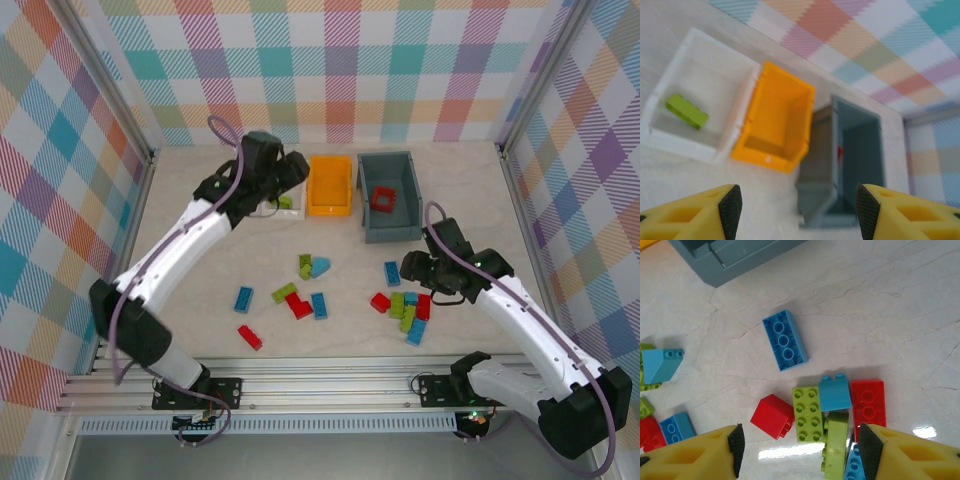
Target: Sort the legos into containers by color
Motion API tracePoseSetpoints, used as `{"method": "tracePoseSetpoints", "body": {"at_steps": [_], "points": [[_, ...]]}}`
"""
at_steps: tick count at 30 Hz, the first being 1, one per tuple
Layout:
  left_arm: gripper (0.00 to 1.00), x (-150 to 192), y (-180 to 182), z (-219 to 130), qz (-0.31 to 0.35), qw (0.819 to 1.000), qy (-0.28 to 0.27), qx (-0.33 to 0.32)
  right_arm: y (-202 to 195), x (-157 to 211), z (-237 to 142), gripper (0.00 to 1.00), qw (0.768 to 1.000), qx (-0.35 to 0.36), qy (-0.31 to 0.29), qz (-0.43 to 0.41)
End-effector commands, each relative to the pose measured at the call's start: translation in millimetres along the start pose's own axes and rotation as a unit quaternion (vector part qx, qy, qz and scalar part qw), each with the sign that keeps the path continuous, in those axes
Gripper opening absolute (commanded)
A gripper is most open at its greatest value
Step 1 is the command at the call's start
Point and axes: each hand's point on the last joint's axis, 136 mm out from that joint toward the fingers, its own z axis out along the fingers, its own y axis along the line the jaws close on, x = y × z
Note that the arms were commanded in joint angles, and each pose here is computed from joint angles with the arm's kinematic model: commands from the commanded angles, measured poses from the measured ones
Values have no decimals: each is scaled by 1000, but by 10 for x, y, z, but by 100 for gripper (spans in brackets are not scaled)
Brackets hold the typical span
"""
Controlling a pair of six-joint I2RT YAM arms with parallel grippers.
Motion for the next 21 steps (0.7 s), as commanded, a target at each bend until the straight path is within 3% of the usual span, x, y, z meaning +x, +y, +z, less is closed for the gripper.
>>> {"method": "tracePoseSetpoints", "body": {"at_steps": [1,6,11,21], "points": [[64,441,112,-263,41,998,41,3,100,60,-15,62,999,-17,17,-43],[65,1097,206,-754,89,991,86,49,303,241,65,61,994,-12,39,-106],[66,1551,618,-1099,88,988,122,46,464,385,209,62,988,-4,59,-144],[75,1494,1325,-1573,51,996,69,18,540,354,268,60,988,1,59,-146]]}}
